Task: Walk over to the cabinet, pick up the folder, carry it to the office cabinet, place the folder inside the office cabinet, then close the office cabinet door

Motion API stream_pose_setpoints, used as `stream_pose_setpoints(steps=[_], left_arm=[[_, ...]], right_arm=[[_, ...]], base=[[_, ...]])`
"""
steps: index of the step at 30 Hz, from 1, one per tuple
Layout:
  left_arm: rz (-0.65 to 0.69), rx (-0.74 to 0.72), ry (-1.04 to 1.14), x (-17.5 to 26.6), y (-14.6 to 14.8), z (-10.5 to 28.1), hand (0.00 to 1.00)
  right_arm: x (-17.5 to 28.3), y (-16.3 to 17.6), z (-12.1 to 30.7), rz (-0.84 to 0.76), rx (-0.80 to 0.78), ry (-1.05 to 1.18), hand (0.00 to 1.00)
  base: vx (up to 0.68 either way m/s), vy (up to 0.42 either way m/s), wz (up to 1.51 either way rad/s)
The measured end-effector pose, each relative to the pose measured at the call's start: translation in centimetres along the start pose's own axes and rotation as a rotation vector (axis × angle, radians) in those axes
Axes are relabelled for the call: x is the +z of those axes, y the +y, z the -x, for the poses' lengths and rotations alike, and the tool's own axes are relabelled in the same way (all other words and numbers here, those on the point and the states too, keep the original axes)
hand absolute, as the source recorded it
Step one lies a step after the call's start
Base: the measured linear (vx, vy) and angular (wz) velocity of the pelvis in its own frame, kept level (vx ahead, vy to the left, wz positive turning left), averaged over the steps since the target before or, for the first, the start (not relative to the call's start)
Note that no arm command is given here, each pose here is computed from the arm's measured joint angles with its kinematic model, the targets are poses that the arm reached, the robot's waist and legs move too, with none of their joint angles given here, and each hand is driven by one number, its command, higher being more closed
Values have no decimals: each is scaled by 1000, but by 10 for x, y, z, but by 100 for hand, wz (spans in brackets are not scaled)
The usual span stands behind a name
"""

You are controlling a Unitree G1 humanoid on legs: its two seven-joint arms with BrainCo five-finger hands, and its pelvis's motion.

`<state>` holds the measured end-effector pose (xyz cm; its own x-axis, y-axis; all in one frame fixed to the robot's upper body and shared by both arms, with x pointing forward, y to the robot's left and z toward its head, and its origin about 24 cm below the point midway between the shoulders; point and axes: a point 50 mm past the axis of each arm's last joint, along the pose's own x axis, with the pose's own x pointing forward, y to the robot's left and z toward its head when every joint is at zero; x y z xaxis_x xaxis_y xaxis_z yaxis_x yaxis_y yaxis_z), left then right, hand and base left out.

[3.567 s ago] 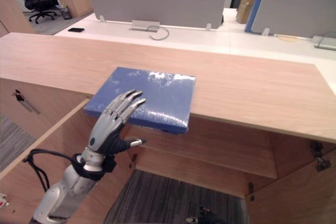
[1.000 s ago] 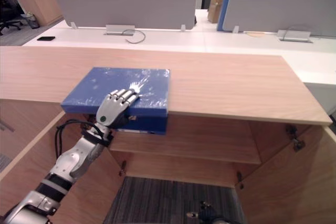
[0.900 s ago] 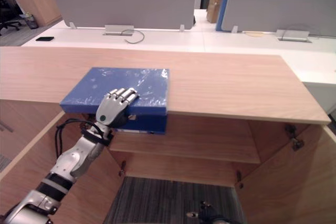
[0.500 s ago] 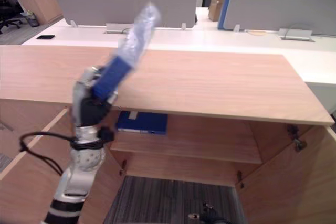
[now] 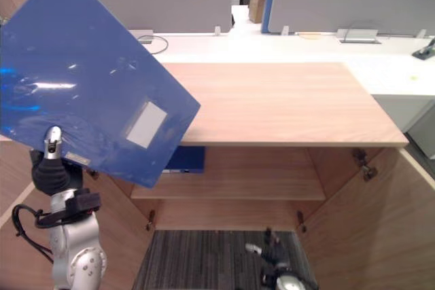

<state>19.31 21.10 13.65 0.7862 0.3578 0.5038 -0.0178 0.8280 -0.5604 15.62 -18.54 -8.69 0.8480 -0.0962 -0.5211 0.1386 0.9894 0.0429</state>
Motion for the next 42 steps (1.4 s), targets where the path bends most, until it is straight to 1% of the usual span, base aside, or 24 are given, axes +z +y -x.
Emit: stream_pose_setpoints(steps=[2,3,7,10,11,13,16,17,18,21,23,25,29,32,34,36,37,42], left_arm=[[22,-31,-14,3,-3,-1,100],[23,-39,-17,4,-4,-1,100],[23,-77,-29,7,-4,-1,100],[30,-97,-28,7,-5,-1,100],[32,-103,-27,6,-6,-1,100],[42,-123,-23,6,-8,0,100],[65,-139,-13,3,-12,0,100],[67,-144,-10,2,-13,0,100],[72,-154,-3,1,-15,0,100],[72,-185,3,-1,-20,-1,100],[46,-236,11,-3,-26,-3,100],[34,-274,16,-4,-32,-6,100],[35,-337,41,-11,-42,-8,100],[49,-367,81,-20,-47,-6,100],[45,-405,114,-24,-52,-3,100],[18,-422,115,-24,-52,-3,100],[5,-442,126,-25,-53,-2,100],[-16,-458,130,-24,-52,-2,100]], right_arm=[[42,4,3,-7,31,-197,0],[54,5,5,-9,37,-249,0],[129,3,28,-24,90,-623,0],[170,0,42,-21,87,-825,0],[176,-1,44,-22,88,-857,0],[193,-1,50,-86,114,-951,0],[209,4,52,-146,157,-1022,0],[212,5,52,-166,175,-1034,0],[218,8,53,-218,228,-1056,0],[235,17,54,-271,354,-1099,0],[253,24,56,-270,458,-1145,0],[267,31,55,-254,523,-1164,0],[279,46,40,-243,652,-1105,0],[284,62,21,-203,725,-1001,0],[290,74,10,-148,787,-927,0],[294,78,6,-94,802,-895,0],[298,82,3,-40,817,-876,0],[302,90,-1,32,844,-849,0]], base=[[26,7,-9],[22,8,-10],[14,7,-12],[2,9,-16],[1,16,-8],[1,12,-5],[1,4,-1],[0,0,0],[0,0,0],[0,0,0],[0,0,0],[0,0,0],[0,0,0],[-3,11,6],[4,10,8],[4,7,4],[5,8,3],[1,13,4]])
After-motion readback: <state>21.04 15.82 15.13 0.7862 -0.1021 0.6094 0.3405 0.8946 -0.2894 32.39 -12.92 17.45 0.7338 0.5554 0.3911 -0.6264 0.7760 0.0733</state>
